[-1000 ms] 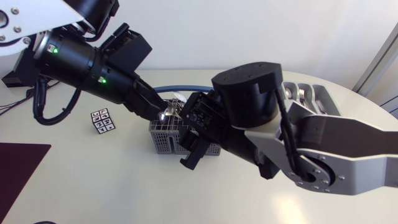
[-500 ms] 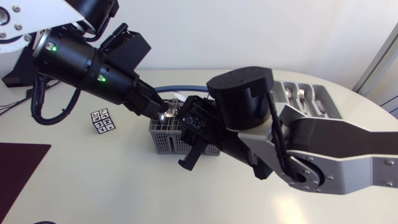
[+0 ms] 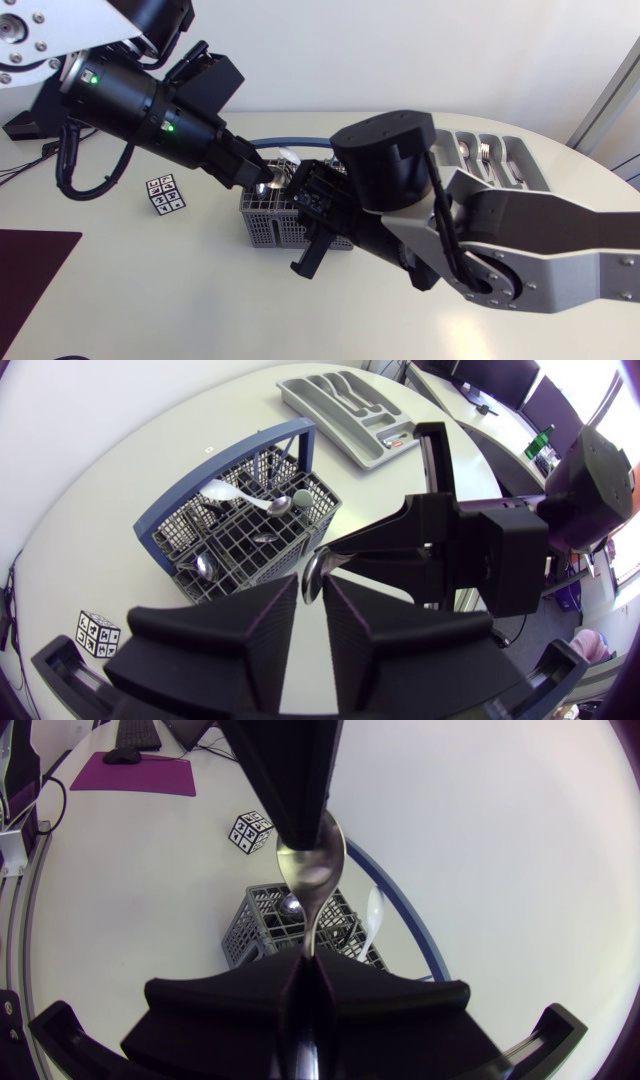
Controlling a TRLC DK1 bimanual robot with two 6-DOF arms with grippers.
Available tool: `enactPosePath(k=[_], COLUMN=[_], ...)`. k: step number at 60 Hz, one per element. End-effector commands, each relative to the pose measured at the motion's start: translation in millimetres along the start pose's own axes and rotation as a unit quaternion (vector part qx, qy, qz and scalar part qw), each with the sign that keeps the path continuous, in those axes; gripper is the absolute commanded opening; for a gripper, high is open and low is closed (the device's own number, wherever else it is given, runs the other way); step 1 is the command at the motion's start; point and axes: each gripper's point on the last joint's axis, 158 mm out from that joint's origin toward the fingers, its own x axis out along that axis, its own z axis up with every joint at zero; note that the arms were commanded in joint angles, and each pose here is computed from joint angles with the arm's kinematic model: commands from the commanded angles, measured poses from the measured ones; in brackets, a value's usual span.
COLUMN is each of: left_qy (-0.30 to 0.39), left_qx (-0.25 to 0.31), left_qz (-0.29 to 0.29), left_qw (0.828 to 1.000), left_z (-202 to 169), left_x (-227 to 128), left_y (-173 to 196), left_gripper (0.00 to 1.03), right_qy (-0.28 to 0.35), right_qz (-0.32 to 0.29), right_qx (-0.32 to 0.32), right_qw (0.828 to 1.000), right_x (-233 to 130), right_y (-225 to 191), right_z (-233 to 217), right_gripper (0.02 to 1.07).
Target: Transfer all utensils from the basket to the drawer tray.
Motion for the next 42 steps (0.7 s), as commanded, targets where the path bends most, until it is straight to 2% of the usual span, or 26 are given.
enactPosePath(k=[1,3,7,14,24,42], left_qy=[-0.003,-0.008,-0.031,-0.064,-0.075,-0.025], left_qx=[-0.020,-0.020,-0.025,-0.031,-0.040,-0.039], left_qz=[-0.001,0.000,0.008,0.027,0.056,0.046], left_qw=[1.000,1.000,0.999,0.997,0.995,0.998], left_z=[6,9,20,35,35,-5], left_x=[-2,-4,-12,-26,-35,3], left_y=[2,3,8,25,56,69], left_gripper=[0.58,0.67,0.77,0.84,0.84,0.84], right_qy=[0.002,0.003,0.005,0.015,0.024,0.086], right_qz=[0.002,0.006,0.017,0.035,0.056,0.119], right_qx=[-0.005,-0.005,-0.005,0.001,0.020,0.020], right_qw=[1.000,1.000,1.000,0.999,0.998,0.989], right_x=[-3,-4,-8,-16,-34,-64], right_y=[-1,0,1,-1,-22,-55], right_z=[0,-1,-3,-13,-35,-128], right_gripper=[0.07,0.07,0.07,0.07,0.07,0.07])
